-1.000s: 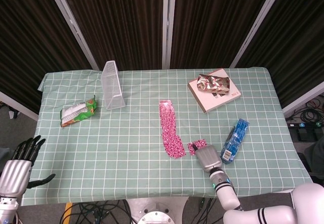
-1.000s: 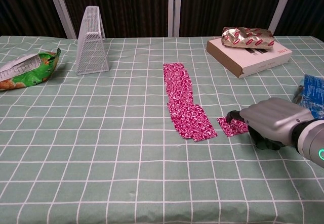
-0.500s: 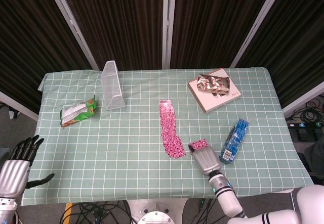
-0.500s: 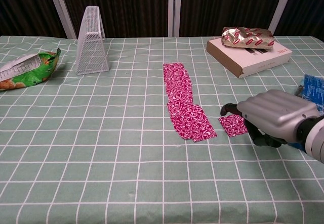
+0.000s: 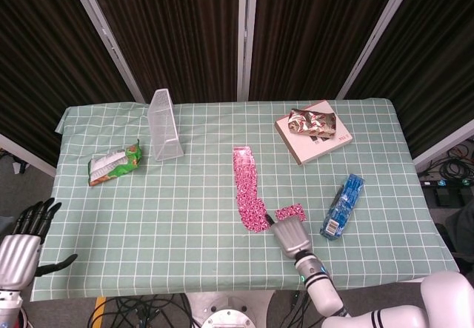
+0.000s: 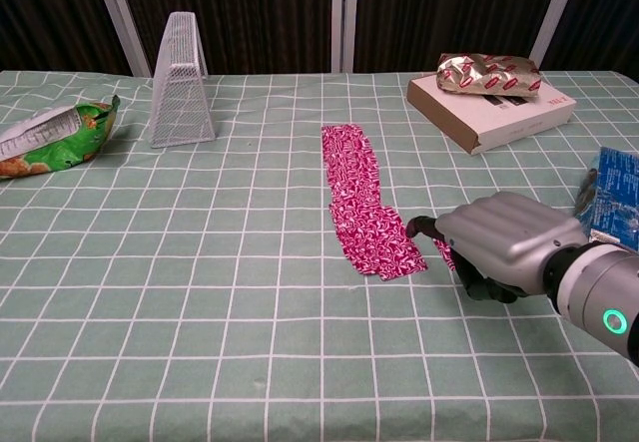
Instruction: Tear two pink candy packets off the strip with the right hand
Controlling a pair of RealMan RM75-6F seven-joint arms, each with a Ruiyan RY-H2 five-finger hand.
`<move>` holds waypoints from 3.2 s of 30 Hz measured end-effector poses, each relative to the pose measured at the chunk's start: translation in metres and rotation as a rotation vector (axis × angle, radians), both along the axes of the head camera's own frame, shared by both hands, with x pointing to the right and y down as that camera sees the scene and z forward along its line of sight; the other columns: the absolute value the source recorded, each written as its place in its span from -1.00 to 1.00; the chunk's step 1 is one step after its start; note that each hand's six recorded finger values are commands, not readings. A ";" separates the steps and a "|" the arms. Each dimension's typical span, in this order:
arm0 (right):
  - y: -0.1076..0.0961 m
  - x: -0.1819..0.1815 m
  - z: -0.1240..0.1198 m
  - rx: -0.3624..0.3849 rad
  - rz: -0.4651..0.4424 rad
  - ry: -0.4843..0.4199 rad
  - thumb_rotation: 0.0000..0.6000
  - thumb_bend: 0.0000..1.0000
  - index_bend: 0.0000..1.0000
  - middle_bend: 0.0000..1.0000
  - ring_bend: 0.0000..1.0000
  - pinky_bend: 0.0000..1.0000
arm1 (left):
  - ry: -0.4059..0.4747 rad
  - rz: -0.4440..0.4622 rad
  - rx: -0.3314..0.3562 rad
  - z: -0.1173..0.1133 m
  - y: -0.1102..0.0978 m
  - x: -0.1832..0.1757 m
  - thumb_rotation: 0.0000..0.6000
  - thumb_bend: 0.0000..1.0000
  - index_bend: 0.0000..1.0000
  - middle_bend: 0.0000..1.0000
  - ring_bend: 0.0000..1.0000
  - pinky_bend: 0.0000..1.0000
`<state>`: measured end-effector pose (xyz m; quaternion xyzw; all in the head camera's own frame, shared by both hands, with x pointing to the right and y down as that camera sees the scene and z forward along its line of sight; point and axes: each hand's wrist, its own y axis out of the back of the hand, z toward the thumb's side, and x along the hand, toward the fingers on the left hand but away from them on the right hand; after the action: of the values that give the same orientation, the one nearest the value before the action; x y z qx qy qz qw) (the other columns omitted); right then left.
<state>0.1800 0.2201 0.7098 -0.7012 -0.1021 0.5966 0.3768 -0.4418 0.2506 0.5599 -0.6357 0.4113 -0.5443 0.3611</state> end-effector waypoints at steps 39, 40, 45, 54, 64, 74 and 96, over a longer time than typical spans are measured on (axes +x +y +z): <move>0.006 -0.027 0.002 0.001 -0.014 -0.002 1.00 1.00 -0.81 0.76 0.62 0.41 | 0.005 -0.024 -0.001 0.000 0.001 -0.009 0.69 -0.97 -0.90 -0.98 -1.00 -0.82; 0.006 -0.027 0.003 0.000 -0.013 0.000 1.00 1.00 -0.81 0.76 0.62 0.41 | 0.004 -0.024 -0.002 0.001 0.001 -0.009 0.69 -0.97 -0.90 -0.98 -1.00 -0.82; 0.008 -0.026 0.010 -0.022 -0.015 0.020 1.00 1.00 -0.81 0.76 0.62 0.41 | 0.003 -0.026 -0.003 0.001 0.000 -0.010 0.69 -0.97 -0.90 -0.98 -1.00 -0.82; 0.014 -0.035 0.011 -0.036 -0.037 0.008 1.00 1.00 -0.80 0.76 0.62 0.41 | 0.002 -0.027 0.000 -0.001 0.000 -0.011 0.69 -0.97 -0.90 -0.98 -1.00 -0.82; 0.021 -0.047 0.012 -0.055 -0.057 -0.005 1.00 1.00 -0.79 0.76 0.62 0.41 | 0.006 -0.034 -0.003 -0.001 0.000 -0.013 0.69 -0.97 -0.90 -0.98 -1.00 -0.82; 0.029 -0.065 0.012 -0.063 -0.083 -0.031 1.00 1.00 -0.78 0.76 0.62 0.41 | 0.009 -0.042 0.005 -0.004 0.000 -0.017 0.70 -0.97 -0.90 -0.98 -1.00 -0.82; 0.045 -0.114 0.008 -0.081 -0.134 -0.109 1.00 1.00 -0.78 0.76 0.62 0.41 | 0.003 -0.063 0.025 -0.012 -0.001 -0.027 0.69 -0.97 -0.90 -0.98 -1.00 -0.82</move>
<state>0.0661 0.2646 0.7175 -0.7527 -0.0510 0.5344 0.3812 -0.4692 0.2499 0.5481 -0.6188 0.4384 -0.5493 0.3510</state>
